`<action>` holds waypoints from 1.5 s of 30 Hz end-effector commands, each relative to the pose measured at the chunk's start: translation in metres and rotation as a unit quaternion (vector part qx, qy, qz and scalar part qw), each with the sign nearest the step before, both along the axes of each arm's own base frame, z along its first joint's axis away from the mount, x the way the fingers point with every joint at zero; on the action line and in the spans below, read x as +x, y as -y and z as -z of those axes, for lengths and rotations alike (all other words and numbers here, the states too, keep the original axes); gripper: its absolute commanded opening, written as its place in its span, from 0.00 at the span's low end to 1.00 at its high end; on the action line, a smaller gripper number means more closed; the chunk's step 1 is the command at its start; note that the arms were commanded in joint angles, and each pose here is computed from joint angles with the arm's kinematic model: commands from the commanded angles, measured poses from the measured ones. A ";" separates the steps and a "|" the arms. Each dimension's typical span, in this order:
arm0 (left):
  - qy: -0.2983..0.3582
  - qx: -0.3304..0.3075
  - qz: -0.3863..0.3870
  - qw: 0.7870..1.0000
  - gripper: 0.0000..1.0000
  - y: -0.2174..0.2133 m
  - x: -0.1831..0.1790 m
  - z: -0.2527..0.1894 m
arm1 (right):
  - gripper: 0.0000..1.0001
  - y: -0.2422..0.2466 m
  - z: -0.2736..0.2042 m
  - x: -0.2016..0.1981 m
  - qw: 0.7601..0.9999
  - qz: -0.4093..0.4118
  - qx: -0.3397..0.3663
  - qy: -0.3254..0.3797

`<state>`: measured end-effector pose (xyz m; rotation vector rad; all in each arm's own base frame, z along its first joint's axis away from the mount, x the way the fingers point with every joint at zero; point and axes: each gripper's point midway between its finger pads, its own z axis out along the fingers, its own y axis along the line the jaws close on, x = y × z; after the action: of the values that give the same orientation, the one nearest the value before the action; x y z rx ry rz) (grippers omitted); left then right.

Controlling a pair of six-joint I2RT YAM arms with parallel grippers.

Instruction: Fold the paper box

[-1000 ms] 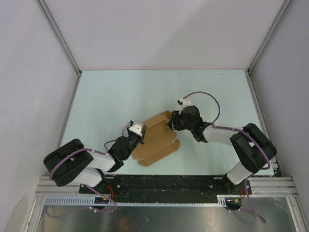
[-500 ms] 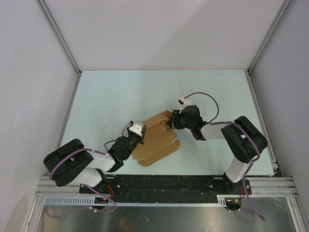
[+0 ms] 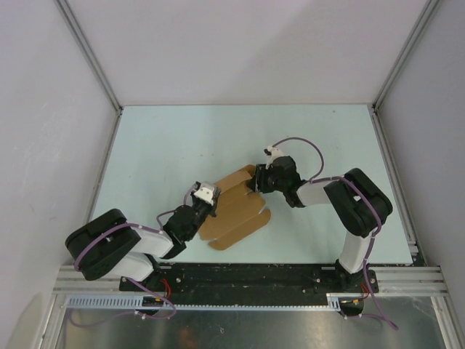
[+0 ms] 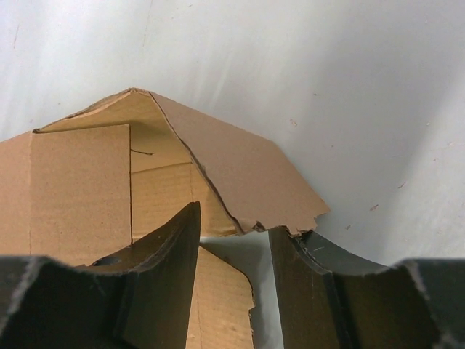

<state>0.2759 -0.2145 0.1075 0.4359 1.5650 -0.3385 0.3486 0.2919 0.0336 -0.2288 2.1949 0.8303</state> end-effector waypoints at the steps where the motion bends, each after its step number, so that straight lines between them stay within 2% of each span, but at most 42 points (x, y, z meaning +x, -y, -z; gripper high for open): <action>1: 0.014 0.007 -0.007 1.000 0.20 -0.004 0.001 -0.006 | 0.46 -0.011 -0.012 0.011 1.000 -0.008 0.019 0.016; 6: 0.013 0.008 -0.008 1.000 0.20 -0.004 0.001 -0.005 | 0.40 -0.012 -0.009 0.009 1.000 -0.015 0.019 0.011; 14: 0.013 0.008 -0.008 1.000 0.19 -0.004 0.001 -0.005 | 0.37 -0.016 -0.007 0.003 0.999 -0.034 0.021 0.005; 19: 0.013 0.010 -0.008 1.000 0.19 -0.003 0.002 -0.004 | 0.32 -0.019 -0.012 0.001 0.999 -0.043 0.023 0.010; 35: 0.011 0.011 -0.008 1.000 0.19 -0.003 0.001 -0.003 | 0.30 -0.030 -0.027 -0.009 0.996 -0.068 0.007 0.048; 40: 0.012 0.010 -0.008 1.000 0.19 -0.004 0.001 -0.004 | 0.18 -0.032 -0.032 -0.010 0.996 -0.071 0.009 0.056; 45: 0.013 0.009 -0.008 1.000 0.19 -0.004 0.001 -0.005 | 0.15 -0.034 -0.037 -0.011 0.995 -0.073 0.021 0.058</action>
<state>0.2764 -0.2137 0.1075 0.4330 1.5654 -0.3337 0.3280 0.3157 0.0369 -0.4003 2.1759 0.8821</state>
